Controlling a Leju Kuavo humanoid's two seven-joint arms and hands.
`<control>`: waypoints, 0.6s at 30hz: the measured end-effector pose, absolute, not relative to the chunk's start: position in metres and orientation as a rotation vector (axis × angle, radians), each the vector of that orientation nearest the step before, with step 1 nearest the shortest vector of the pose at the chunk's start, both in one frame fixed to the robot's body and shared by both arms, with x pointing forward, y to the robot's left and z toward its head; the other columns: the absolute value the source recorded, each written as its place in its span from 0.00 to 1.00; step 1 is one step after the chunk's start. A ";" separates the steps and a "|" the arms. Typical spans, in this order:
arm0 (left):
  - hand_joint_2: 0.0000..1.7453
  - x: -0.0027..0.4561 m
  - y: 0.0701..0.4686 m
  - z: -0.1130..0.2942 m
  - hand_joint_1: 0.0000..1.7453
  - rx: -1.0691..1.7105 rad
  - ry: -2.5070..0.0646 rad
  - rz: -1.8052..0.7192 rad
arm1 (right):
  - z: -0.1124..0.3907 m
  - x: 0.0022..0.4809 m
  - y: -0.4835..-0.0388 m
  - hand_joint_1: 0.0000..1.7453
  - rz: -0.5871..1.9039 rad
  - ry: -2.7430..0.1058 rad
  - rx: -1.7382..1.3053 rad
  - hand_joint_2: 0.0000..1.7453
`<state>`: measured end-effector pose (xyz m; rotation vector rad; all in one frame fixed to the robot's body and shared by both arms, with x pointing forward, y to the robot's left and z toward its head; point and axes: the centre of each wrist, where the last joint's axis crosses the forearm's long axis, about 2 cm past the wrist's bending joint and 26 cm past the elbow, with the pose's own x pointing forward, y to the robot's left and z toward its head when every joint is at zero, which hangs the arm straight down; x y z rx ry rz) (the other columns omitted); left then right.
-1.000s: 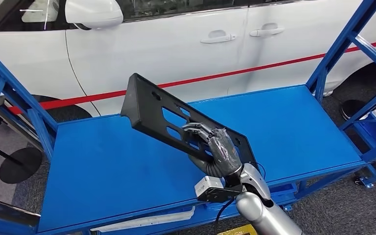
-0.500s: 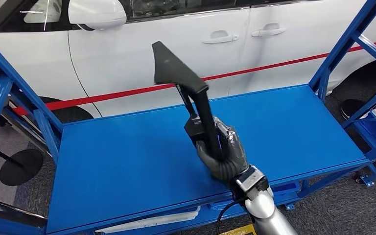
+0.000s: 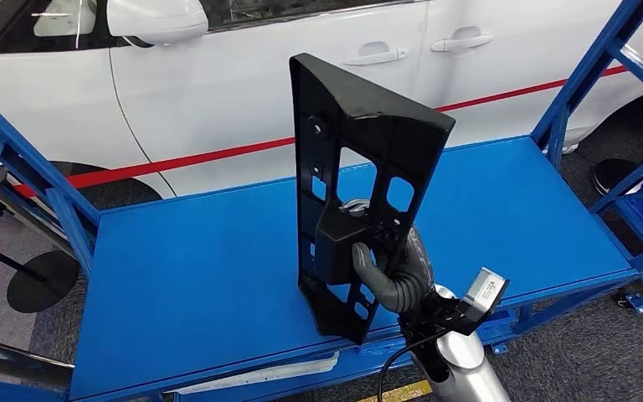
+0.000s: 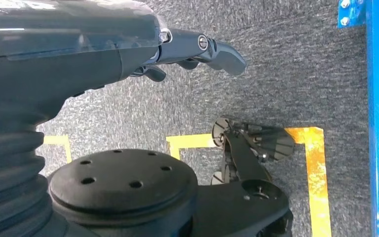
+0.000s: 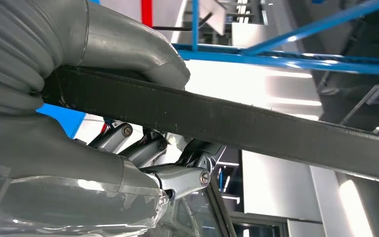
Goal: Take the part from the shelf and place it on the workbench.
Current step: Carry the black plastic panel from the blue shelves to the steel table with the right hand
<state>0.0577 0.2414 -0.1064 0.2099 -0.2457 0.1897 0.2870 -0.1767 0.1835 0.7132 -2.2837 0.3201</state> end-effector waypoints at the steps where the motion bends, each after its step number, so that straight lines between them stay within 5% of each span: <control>1: 1.00 0.058 0.241 -0.106 0.00 0.209 -0.246 0.189 | 0.184 0.287 -0.177 1.00 0.315 -2.284 0.726 1.00; 18: 1.00 0.058 0.237 -0.106 0.00 0.166 -0.226 0.200 | 0.177 0.286 -0.174 1.00 0.285 -2.244 0.813 1.00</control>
